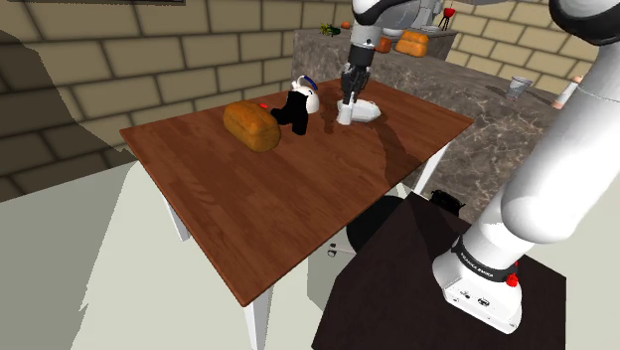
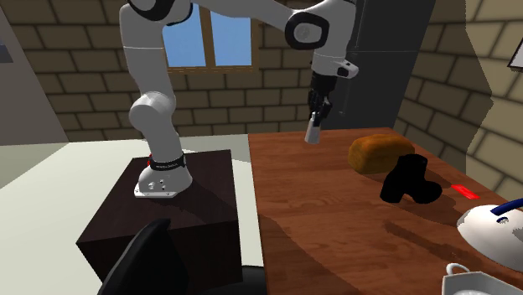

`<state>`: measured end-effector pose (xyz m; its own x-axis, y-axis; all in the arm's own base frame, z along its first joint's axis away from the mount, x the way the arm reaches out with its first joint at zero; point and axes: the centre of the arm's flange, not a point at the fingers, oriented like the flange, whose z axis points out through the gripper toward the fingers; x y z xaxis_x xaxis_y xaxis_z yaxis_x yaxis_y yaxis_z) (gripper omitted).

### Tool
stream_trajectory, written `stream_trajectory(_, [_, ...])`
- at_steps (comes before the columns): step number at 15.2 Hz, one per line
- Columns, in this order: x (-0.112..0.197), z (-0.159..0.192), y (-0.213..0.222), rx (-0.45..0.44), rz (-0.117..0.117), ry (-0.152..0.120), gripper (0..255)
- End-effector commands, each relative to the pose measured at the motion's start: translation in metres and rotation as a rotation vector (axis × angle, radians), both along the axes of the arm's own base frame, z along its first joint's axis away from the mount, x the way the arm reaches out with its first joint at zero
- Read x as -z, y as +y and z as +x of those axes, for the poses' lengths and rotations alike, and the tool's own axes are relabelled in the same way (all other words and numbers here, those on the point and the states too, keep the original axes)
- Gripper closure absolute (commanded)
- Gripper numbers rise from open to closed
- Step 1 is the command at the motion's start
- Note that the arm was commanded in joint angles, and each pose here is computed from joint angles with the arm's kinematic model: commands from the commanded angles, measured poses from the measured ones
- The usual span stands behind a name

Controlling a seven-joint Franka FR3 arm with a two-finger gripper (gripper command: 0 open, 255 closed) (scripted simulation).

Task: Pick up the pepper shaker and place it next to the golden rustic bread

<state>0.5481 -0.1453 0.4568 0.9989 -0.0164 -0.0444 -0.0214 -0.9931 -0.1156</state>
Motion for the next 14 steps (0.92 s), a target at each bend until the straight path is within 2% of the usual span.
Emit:
stream_trajectory(1, [0.000, 0.019, 0.019, 0.001, 0.000, 0.000, 255])
stream_trajectory(14, [0.000, 0.148, 0.132, 0.001, 0.000, 0.000, 255])
